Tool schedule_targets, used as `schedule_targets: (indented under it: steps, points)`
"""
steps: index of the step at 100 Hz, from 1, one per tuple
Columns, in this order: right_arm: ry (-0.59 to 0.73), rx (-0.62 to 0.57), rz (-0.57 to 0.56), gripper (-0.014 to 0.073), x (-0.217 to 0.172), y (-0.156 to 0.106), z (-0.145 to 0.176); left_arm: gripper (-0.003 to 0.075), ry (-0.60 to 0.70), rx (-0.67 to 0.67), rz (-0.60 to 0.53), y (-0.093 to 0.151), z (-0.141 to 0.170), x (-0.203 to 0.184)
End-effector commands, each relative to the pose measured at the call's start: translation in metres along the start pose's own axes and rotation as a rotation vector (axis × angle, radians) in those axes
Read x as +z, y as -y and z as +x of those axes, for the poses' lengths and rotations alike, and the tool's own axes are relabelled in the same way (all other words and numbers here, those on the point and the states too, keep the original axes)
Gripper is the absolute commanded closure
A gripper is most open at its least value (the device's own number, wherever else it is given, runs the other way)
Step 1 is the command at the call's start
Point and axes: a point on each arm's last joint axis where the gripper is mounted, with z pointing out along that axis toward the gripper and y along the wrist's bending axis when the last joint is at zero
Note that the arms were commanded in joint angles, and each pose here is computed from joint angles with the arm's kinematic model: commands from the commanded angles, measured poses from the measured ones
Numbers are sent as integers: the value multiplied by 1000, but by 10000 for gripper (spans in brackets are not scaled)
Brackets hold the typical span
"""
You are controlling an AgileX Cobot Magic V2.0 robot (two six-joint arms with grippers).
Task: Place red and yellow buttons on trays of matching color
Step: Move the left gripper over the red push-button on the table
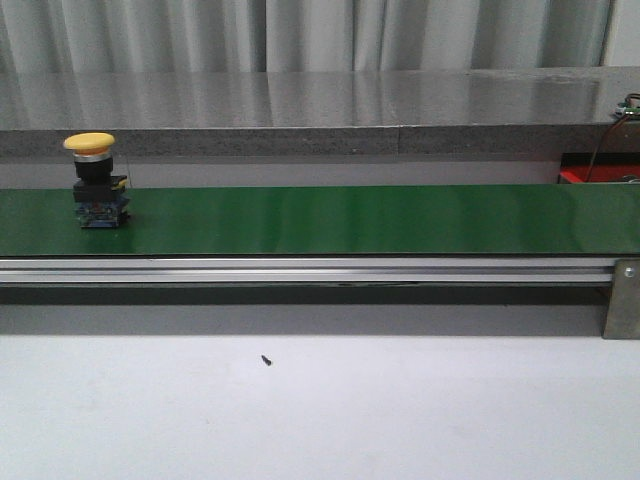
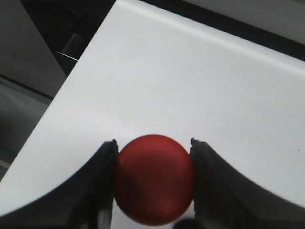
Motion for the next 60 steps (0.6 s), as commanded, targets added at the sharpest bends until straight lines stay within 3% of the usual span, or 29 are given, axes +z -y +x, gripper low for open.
schedule_targets:
  steps: [1, 28, 60]
  points:
    - [105, 0, 10, 663, -11, 0, -14, 720, 120, -16, 5, 6, -34, -37]
    - [105, 0, 10, 663, -11, 0, -14, 739, 163, 7, 57, 23, -63, -103]
    - [105, 0, 10, 663, -11, 0, -14, 740, 197, 77, 191, 71, -82, -218]
